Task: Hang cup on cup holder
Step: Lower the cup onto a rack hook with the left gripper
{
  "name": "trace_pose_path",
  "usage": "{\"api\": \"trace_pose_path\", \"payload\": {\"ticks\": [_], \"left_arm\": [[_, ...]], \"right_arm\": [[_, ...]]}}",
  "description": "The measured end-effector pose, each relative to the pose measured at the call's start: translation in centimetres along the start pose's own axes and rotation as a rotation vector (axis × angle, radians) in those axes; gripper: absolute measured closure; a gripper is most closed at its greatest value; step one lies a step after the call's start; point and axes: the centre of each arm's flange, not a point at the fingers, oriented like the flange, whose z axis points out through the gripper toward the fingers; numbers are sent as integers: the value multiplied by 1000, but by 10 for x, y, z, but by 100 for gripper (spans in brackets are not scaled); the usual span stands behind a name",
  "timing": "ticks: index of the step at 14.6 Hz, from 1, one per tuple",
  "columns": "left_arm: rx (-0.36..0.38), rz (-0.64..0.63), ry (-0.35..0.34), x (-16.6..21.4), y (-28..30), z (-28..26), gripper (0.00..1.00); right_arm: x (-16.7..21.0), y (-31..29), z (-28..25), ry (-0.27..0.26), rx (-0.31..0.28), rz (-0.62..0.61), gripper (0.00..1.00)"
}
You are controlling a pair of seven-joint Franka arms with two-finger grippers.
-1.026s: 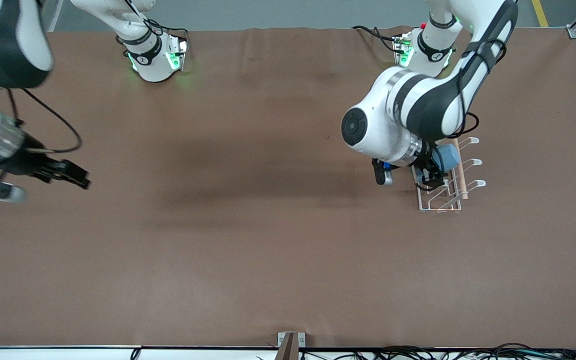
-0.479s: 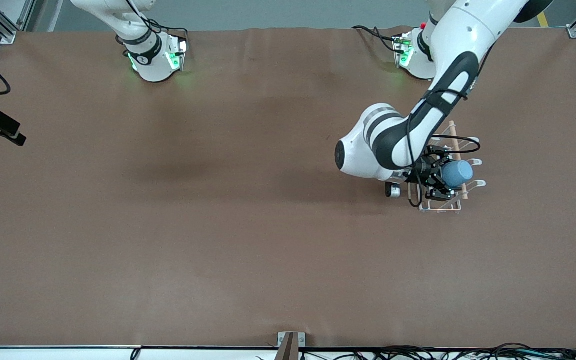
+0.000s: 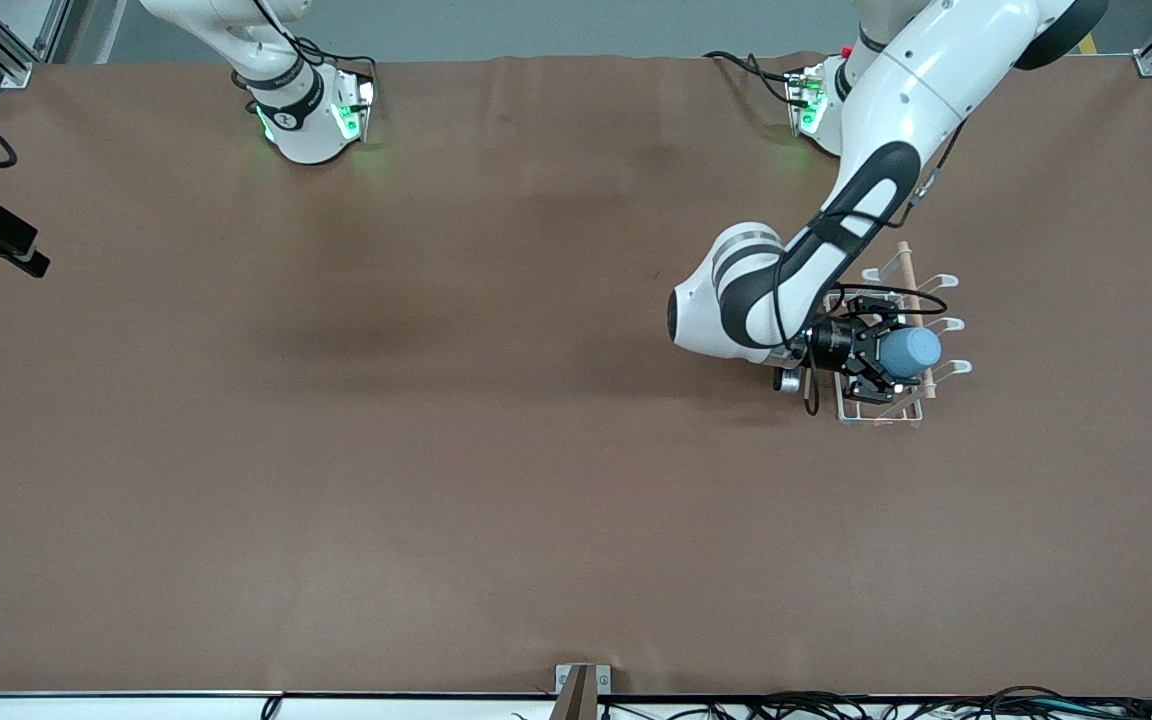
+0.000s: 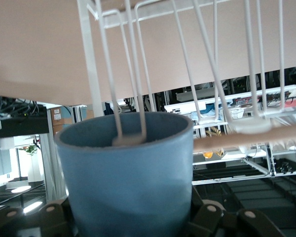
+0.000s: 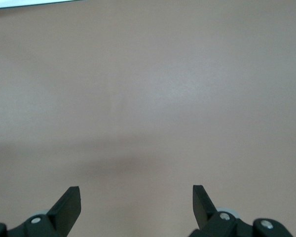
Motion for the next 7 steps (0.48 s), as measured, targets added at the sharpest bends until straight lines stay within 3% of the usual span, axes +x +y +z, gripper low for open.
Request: {"api": "trace_pose_path", "payload": {"ticks": [3,6,7], "left_arm": [[-1,11,-12,16,-1,7,24],[-19,-87,-2,10,-4,6,24],[-48,-134,18,5,-6,5,20]], "right_arm": [[0,-1,1,-2,0,-2,0],[0,-1,2,-5,-1,-2,0],[0,-1,2,-5,-1,-2,0]]}}
